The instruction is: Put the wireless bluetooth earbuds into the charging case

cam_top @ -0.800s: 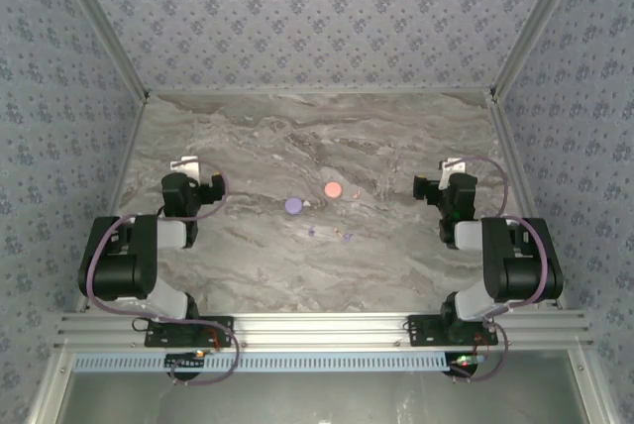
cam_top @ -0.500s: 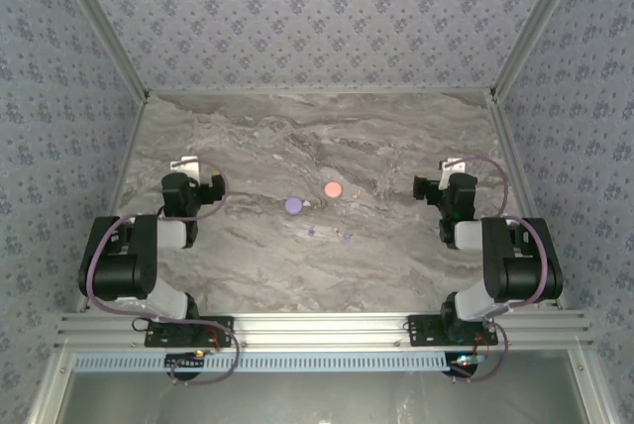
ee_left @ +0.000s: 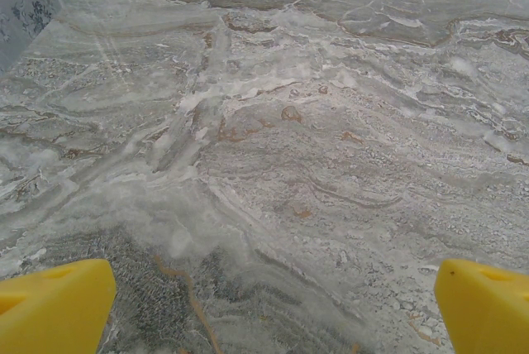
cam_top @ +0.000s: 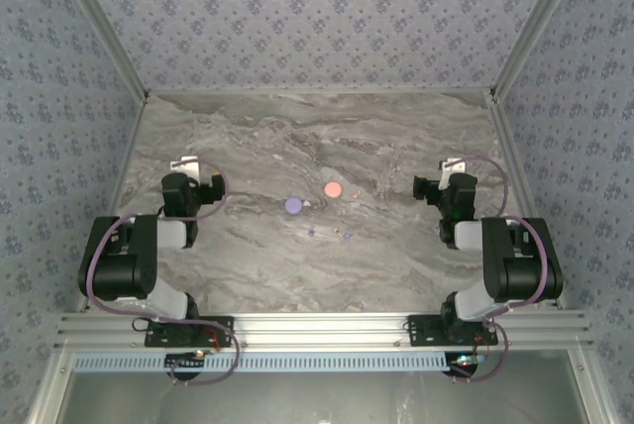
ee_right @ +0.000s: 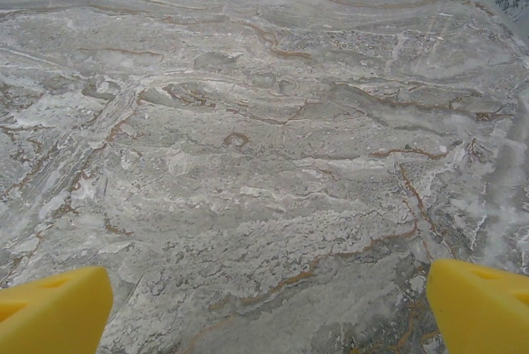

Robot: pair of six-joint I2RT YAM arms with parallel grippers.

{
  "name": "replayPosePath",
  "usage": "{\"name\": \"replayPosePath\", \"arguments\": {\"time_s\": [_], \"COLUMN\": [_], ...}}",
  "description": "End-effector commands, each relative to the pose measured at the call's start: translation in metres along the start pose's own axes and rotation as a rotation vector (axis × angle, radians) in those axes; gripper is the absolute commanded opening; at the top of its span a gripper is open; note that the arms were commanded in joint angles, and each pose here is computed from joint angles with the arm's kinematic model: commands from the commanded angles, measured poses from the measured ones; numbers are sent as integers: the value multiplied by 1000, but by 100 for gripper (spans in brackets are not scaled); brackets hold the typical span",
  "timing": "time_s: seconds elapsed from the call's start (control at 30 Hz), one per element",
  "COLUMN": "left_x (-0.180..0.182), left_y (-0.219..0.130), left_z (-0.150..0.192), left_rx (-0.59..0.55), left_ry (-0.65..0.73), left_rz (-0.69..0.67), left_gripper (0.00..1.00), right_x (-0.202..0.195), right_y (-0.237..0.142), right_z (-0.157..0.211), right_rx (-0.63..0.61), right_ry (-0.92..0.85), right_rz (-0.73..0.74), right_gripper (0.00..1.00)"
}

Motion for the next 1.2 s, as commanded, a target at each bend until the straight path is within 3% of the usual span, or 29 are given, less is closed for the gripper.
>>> {"name": "replayPosePath", "arguments": {"time_s": [0.0, 0.2, 0.33, 0.57, 0.73, 1.0, 1.17], "left_x": [3, 12, 21, 13, -25, -96, -139], "left_y": [2, -3, -17, -50, -59, -45, -29], "left_z": [-6, -23, -38, -76, -102, -125, -130], "left_rx": [-15, 31, 112, 135, 182, 394, 447], "left_ry": [-12, -35, -121, -267, -264, -151, -128], "left_rz": [-12, -53, -78, 43, 189, 392, 546], "left_gripper": [99, 99, 99, 99, 99, 99, 95], "right_x": [1, 5, 5, 31, 59, 124, 158], "right_y": [3, 0, -5, -26, -34, -34, -32], "right_z": [-7, -23, -42, -59, -63, -44, -32], "right_rx": [-27, -11, 146, 322, 427, 629, 722], "right_ry": [0, -7, 42, 109, 178, 170, 176], "right_rz": [-11, 3, 105, 15, -74, -285, -366], "right_gripper": [100, 100, 100, 100, 100, 100, 92]}}
Point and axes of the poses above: each hand's point on the last joint's axis, 136 mm out from that joint toward the fingers, its own y axis out along the fingers, its own x axis along the line the jaws close on, z = x × y, the point moved 7 cm from there along -y, back along the fingers, and after that the axes turned 15 degrees about y, right-handed, at the moved point
